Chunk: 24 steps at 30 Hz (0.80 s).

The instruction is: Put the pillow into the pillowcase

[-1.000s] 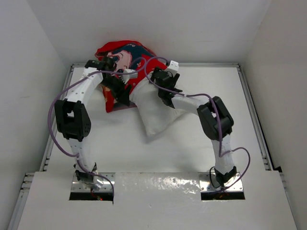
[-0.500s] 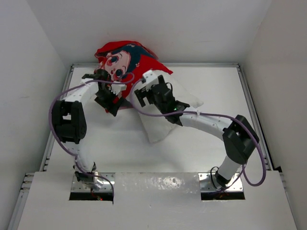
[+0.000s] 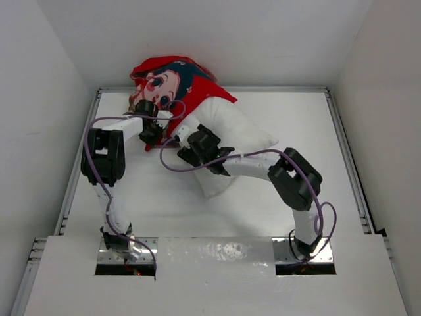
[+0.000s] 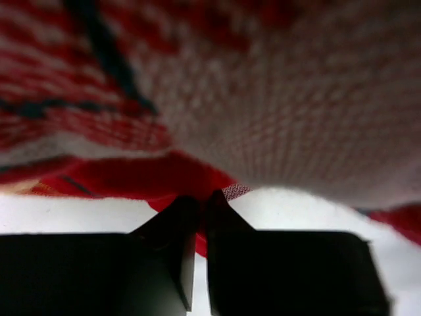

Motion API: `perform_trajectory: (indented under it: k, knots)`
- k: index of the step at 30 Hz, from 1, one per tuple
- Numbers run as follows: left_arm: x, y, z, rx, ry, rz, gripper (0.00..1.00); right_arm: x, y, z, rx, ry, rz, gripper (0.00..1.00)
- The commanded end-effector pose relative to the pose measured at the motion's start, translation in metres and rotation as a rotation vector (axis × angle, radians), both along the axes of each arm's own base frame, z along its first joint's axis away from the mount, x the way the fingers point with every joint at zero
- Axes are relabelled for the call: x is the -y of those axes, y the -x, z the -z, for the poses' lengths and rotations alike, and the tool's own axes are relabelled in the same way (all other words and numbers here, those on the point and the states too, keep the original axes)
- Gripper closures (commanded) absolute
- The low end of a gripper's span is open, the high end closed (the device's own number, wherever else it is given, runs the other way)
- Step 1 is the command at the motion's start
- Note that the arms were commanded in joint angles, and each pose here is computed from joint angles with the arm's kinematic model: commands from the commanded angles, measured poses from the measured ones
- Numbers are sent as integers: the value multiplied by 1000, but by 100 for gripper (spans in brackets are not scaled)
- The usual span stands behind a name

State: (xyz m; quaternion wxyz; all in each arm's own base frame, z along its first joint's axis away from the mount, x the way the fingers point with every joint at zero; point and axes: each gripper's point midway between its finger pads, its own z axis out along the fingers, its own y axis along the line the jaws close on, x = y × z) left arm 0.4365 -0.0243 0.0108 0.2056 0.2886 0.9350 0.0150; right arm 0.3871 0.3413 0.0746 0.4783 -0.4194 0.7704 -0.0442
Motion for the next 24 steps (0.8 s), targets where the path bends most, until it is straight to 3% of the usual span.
perform_trajectory:
  k: [1, 3, 5, 6, 7, 8, 10, 11, 12, 13, 17, 24]
  knots:
    - [2, -1, 5, 24, 19, 19, 100, 0, 15, 31, -130, 32, -17, 12]
    - [19, 9, -16, 26, 109, 85, 100, 0, 16, 50, -178, 43, 0, 35]
    - [38, 30, -35, -40, 216, 143, 100, -13, 21, 61, -260, 15, -39, 84]
    - [44, 36, -51, -52, 252, 178, 100, -26, 17, 52, -270, -11, -55, 100]
    - [54, 31, -75, -35, 298, 218, 100, -38, 19, 54, -305, -50, -70, 100]
    - [71, 59, -89, -136, 406, 261, 100, -61, 27, 45, -353, -123, -155, 100]
    - [89, 64, -136, -107, 491, 407, 100, -94, 12, 0, -302, -306, -156, 100]
    - [103, 94, -156, -196, 584, 457, 100, -124, -13, -70, -183, -486, -195, 100]
    - [108, 91, -176, -149, 601, 473, 100, -132, -24, -104, -132, -584, -192, 100]
    - [107, 86, -193, -100, 582, 470, 100, -138, -43, -171, -34, -783, -188, 100]
    - [104, 75, -234, 13, 549, 449, 100, -111, -89, -283, 172, -1132, -64, 100]
    - [131, 72, -349, 346, 622, 654, 100, -55, -158, -302, 355, -1199, 276, 100]
